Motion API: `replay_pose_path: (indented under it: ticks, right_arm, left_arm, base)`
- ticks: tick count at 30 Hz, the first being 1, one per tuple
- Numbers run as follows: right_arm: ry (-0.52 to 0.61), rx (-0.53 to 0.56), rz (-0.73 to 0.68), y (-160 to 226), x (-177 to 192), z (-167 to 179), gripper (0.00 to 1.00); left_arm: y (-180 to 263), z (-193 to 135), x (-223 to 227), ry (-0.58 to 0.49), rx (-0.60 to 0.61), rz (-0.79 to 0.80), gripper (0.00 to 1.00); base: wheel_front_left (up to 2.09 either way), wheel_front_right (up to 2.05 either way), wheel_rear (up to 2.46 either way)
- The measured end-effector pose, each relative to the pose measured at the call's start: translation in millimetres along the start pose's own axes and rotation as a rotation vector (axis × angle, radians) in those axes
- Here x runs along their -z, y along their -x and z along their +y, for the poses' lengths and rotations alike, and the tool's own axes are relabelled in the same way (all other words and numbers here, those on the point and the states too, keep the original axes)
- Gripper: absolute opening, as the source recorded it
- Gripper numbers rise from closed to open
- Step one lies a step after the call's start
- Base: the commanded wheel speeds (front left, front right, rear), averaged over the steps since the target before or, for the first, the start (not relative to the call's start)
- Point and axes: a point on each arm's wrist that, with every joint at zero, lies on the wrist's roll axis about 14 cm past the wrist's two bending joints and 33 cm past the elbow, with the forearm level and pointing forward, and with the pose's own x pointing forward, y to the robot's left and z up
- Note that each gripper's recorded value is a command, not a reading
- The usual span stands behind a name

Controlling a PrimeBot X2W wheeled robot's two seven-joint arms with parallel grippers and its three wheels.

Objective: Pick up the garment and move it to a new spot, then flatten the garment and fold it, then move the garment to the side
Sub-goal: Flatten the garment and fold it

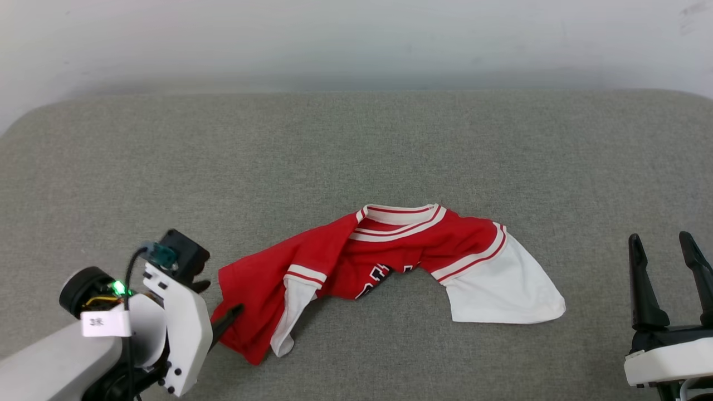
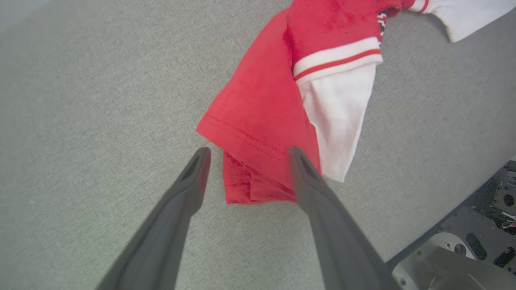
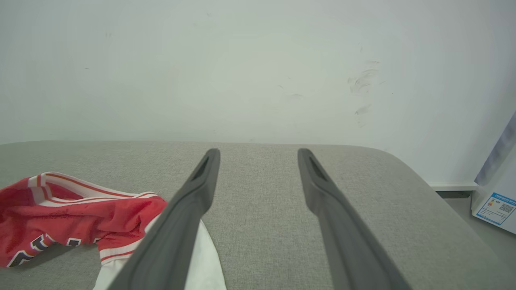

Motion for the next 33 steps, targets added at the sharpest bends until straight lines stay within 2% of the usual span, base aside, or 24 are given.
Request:
replay_pose_path:
  ticks: [4, 7, 18, 19, 20, 26, 30, 33]
  right_arm:
    - [0.001, 0.004, 0.01, -3, 5, -2, 1.0]
    - [0.004, 0.005, 0.021, -6, 9, -3, 1.0]
    - [0.025, 0.03, 0.05, -9, 20, -15, 1.0]
    - [0.026, 0.032, 0.051, -9, 20, -16, 1.0]
    - [0.027, 0.033, 0.05, -9, 20, -16, 1.0]
    - [0.033, 0.024, 0.04, -10, 15, -13, 1.0]
    - [0.03, 0.016, 0.032, -8, 12, -10, 1.0]
    - [0.029, 0.012, 0.026, -6, 8, -8, 1.0]
  left_arm:
    - [-16, -3, 28, 0.015, 0.027, 0.115, 1.0]
    - [-27, 1, 53, -0.018, 0.021, 0.208, 1.0]
    - [-64, 0, 88, -0.013, 0.085, 0.353, 1.0]
    - [-65, -1, 89, -0.011, 0.093, 0.359, 0.59]
    - [-66, -1, 90, -0.018, 0.097, 0.362, 0.0]
    - [-66, -3, 86, -0.015, 0.102, 0.329, 0.0]
    - [-61, -1, 62, 0.003, 0.081, 0.219, 0.0]
    - [-48, 10, 29, -0.001, 0.039, 0.094, 0.0]
  base:
    - [0.0, 0.0, 0.0]
    - [0.0, 0.0, 0.0]
    - [0.0, 0.0, 0.0]
    - [0.0, 0.0, 0.0]
    - [0.0, 0.0, 0.0]
    - [0.0, 0.0, 0.0]
    - [0.0, 0.0, 0.0]
    - [0.0, 0.0, 0.0]
